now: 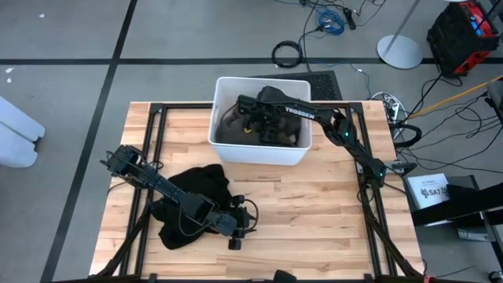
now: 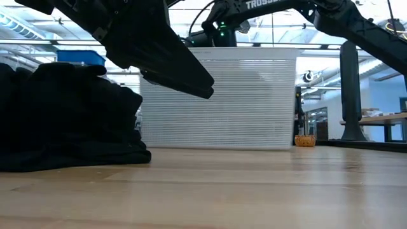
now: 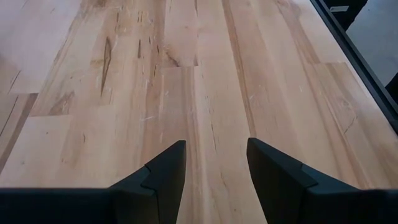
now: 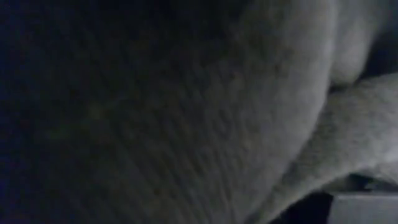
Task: Sort clothes
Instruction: Put the dark gray jacket into the white laundry bin
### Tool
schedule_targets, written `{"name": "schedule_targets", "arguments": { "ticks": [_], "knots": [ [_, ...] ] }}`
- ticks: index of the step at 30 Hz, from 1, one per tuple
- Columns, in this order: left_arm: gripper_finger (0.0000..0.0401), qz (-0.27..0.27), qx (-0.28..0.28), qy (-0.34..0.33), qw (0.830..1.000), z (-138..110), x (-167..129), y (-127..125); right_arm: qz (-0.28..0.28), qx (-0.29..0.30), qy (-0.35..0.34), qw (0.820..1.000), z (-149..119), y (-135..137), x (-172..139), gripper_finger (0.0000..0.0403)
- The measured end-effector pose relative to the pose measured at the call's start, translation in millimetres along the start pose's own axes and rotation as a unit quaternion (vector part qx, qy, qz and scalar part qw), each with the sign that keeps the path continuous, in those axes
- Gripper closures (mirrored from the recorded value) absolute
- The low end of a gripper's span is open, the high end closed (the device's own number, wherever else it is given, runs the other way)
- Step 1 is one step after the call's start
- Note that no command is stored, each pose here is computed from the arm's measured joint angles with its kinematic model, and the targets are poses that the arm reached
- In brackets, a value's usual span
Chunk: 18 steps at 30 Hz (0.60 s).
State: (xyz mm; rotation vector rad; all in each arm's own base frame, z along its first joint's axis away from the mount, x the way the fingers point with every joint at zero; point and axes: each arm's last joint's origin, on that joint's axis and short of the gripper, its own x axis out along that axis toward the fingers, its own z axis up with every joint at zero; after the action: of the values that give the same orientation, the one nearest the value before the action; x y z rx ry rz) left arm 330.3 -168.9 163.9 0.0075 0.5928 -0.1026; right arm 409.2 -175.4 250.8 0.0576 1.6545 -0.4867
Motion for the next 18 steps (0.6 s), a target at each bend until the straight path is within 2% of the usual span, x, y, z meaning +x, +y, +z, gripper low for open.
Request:
{"name": "schedule_targets", "arguments": {
  "ticks": [5,9,13,18],
  "knots": [
    [0.0221,0.000,0.000,0.000,1.000,0,0,0,-0.019,-0.001,-0.050,0.999,-2,2,-19,0.0341],
    [0.0221,-0.001,0.000,0.000,1.000,0,0,0,-0.019,-0.009,-0.093,0.995,-6,7,-39,0.0317],
    [0.0221,0.000,0.000,0.000,1.000,0,0,0,-0.017,-0.007,-0.120,0.993,-20,6,-63,0.0270],
    [0.0221,-0.001,0.000,0.000,1.000,0,0,0,-0.014,0.005,-0.163,0.987,-39,4,-95,0.0193]
  ]
}}
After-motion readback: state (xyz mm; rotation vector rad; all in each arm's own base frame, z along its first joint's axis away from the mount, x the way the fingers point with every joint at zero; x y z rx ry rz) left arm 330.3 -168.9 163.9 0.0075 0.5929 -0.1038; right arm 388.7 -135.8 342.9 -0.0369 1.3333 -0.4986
